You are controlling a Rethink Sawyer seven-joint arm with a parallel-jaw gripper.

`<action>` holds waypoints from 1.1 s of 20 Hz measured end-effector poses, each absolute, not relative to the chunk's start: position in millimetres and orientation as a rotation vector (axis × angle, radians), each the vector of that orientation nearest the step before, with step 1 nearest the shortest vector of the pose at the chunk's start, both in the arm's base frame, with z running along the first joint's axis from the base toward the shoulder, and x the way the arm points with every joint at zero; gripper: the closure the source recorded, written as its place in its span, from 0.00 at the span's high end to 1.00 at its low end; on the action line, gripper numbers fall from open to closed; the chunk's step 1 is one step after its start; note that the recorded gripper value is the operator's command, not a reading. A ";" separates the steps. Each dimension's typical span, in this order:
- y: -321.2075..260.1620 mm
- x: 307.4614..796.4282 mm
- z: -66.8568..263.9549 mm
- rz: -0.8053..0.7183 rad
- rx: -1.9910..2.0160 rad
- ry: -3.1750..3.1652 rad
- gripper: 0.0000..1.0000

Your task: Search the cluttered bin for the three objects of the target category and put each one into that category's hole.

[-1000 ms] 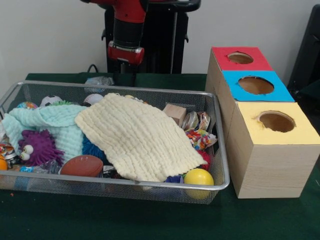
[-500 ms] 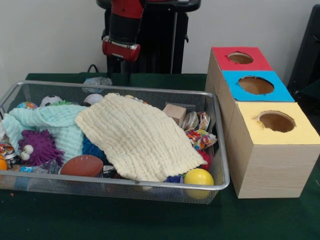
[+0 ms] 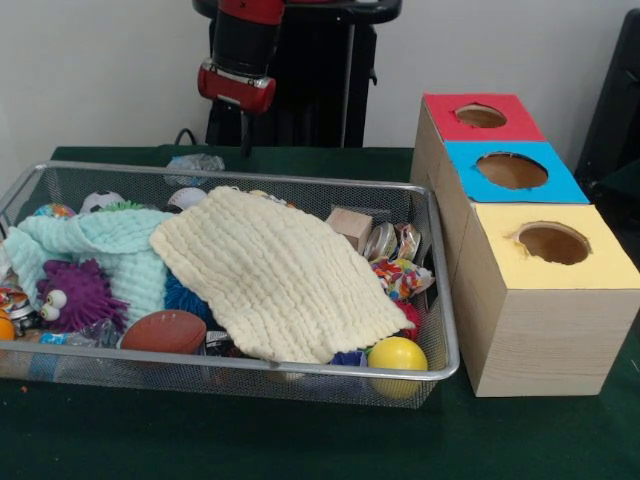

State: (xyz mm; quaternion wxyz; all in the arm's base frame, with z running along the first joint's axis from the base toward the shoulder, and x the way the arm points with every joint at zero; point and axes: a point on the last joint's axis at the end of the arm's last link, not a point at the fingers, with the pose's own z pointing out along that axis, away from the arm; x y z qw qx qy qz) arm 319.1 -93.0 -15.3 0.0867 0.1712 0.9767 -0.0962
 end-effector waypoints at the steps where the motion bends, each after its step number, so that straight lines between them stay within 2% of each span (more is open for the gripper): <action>1: -93.0 318.0 -16.0 -0.287 0.511 2.913 1.00; 22: -120.1 261.0 -35.7 -0.247 0.589 3.026 1.00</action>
